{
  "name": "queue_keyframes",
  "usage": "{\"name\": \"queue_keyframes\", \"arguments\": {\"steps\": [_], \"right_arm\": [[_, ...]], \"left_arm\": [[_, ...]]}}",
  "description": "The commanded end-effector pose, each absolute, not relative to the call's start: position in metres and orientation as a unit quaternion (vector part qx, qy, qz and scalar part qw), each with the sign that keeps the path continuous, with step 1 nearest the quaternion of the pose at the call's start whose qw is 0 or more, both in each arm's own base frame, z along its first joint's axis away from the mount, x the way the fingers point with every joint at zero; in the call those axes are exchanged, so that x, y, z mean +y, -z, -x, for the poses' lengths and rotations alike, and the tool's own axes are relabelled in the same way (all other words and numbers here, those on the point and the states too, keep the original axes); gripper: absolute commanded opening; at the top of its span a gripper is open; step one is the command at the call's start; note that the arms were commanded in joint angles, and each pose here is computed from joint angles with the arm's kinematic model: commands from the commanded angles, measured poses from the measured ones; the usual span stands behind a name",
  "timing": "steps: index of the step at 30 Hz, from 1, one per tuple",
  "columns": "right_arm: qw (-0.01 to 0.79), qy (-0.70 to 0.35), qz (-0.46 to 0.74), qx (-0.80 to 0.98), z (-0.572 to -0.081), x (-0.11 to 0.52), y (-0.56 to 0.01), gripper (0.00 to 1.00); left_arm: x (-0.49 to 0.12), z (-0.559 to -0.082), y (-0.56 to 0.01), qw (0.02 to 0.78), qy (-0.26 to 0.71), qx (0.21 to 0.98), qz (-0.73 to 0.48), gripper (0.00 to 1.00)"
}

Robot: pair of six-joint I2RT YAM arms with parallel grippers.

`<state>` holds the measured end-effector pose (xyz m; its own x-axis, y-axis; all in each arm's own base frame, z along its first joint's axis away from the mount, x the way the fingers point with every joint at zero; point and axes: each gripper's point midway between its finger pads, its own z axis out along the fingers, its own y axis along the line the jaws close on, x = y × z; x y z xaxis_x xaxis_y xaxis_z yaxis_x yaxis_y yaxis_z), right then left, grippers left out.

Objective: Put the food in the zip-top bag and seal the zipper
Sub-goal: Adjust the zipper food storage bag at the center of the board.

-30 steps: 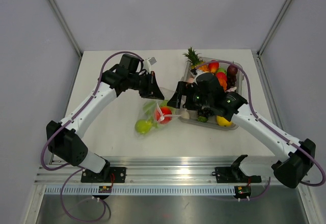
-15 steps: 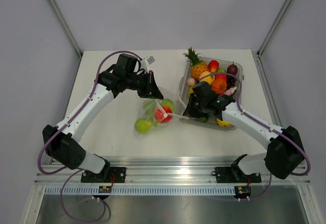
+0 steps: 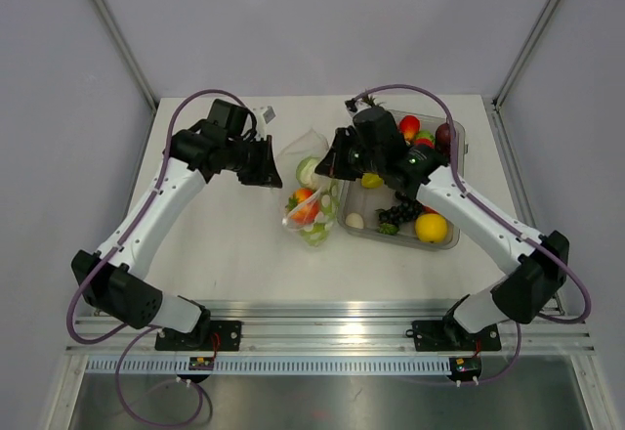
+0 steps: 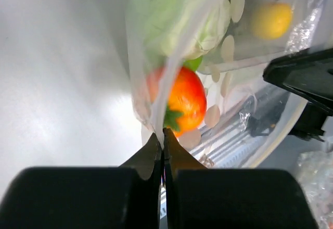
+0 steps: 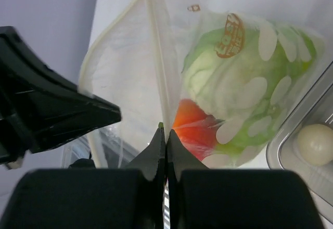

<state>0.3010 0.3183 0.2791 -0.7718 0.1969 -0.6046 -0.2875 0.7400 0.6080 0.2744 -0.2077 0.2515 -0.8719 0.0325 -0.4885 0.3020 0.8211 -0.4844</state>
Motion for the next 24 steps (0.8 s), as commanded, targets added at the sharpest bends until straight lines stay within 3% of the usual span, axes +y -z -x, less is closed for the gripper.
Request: {"name": "queue_keyframes", "arguments": {"steps": [1,3,10,12,16,19,21,24], "right_arm": [[0.283,-0.319,0.044,0.903,-0.301,0.324,-0.225,0.00],[0.282,-0.324,0.048,0.902,-0.302,0.328,-0.230,0.00],[0.351,-0.349,0.052,0.867,-0.299,0.319,-0.300,0.00],[0.346,-0.339,0.047,0.874,-0.298,0.316,-0.285,0.00],[0.275,-0.287,0.051,0.916,-0.298,0.318,-0.202,0.00],[0.278,-0.287,0.056,0.915,-0.299,0.321,-0.212,0.00],[0.312,-0.303,0.054,0.899,-0.302,0.323,-0.241,0.00],[0.359,-0.317,0.051,0.876,-0.305,0.317,-0.291,0.00]], "left_arm": [[-0.184,-0.281,-0.236,0.248,0.213,0.940,-0.097,0.00],[-0.180,-0.278,-0.230,0.232,0.200,0.947,-0.097,0.00],[-0.176,-0.278,-0.286,0.307,0.215,0.923,-0.089,0.00],[-0.173,-0.280,-0.258,0.286,0.196,0.934,-0.082,0.00],[-0.174,-0.276,-0.205,0.210,0.175,0.959,-0.073,0.00],[-0.183,-0.278,-0.240,0.237,0.191,0.949,-0.084,0.00],[-0.192,-0.281,-0.295,0.290,0.228,0.924,-0.096,0.00],[-0.189,-0.280,-0.330,0.328,0.235,0.910,-0.097,0.00]]}}
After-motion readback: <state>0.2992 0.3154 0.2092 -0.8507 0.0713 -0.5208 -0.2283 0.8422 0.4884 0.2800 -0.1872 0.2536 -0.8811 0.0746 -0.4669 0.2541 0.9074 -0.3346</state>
